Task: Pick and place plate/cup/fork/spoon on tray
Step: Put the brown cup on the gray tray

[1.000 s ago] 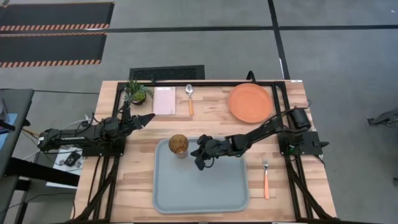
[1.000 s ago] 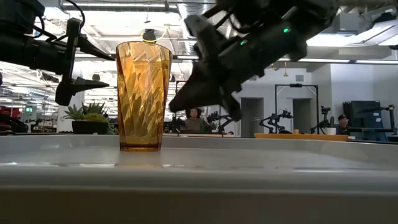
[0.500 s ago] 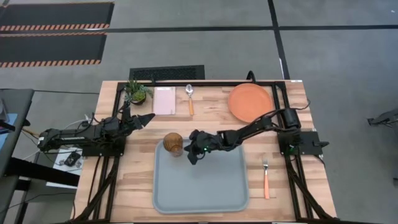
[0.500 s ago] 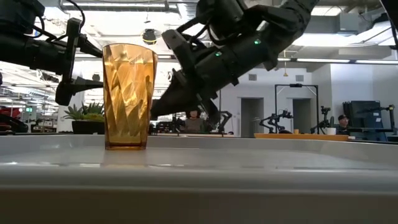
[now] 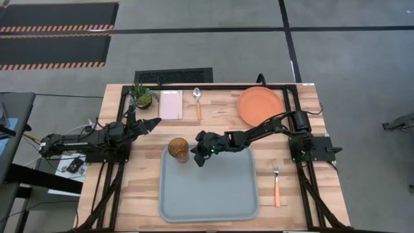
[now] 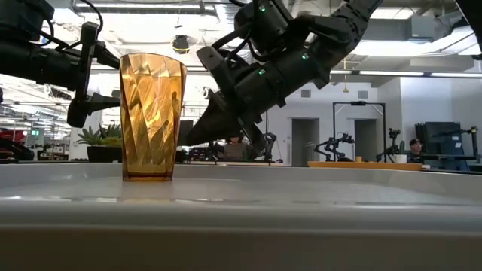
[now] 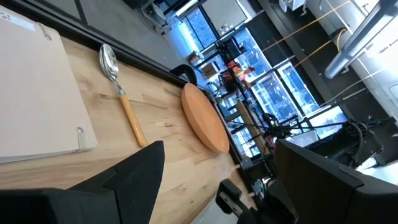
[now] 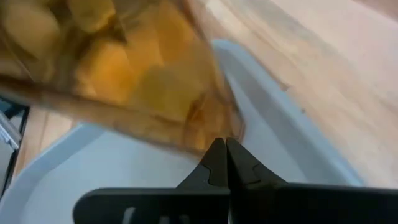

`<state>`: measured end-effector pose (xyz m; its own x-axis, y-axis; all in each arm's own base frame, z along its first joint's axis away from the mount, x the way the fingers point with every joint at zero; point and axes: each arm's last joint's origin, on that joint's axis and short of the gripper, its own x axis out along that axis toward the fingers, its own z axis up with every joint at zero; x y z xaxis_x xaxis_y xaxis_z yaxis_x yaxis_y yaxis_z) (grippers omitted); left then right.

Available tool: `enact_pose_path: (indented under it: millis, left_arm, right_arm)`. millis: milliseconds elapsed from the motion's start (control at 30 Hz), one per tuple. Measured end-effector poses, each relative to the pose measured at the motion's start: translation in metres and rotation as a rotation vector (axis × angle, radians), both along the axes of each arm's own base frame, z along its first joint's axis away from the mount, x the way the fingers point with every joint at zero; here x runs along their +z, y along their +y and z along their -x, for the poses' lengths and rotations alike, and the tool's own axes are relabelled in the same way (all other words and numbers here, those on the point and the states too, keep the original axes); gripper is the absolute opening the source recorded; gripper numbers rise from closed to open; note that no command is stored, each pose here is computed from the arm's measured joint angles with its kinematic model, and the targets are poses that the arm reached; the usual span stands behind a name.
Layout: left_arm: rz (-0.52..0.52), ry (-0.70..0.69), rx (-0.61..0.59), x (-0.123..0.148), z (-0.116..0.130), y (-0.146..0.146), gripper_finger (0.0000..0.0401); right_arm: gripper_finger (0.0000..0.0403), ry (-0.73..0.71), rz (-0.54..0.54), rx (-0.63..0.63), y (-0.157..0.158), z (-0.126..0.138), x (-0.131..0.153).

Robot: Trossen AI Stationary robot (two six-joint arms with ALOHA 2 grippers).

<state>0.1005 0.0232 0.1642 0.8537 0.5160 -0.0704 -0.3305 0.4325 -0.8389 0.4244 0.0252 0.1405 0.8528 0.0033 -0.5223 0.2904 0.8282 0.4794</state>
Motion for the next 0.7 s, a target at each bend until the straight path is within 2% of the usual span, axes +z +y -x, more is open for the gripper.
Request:
enact_pose_path:
  millis: [233, 433, 600, 700]
  left_arm:
    - [0.0, 0.0, 0.0, 0.0, 0.0, 0.0, 0.029]
    - [0.0, 0.0, 0.002, 0.0, 0.0, 0.0, 0.029]
    - [-0.003, 0.002, 0.005, 0.0, 0.0, 0.0, 0.029]
    - [-0.002, 0.001, 0.005, 0.0, 0.0, 0.0, 0.029]
  right_arm:
    - [0.0001, 0.008, 0.005, 0.042, 0.016, 0.002, -0.001]
    - [0.0001, -0.007, -0.002, 0.039, 0.017, 0.001, 0.0]
    - [0.0001, 0.014, -0.025, 0.046, 0.02, -0.005, -0.013]
    - [0.0001, -0.008, -0.035, 0.057, 0.021, -0.012, -0.01]
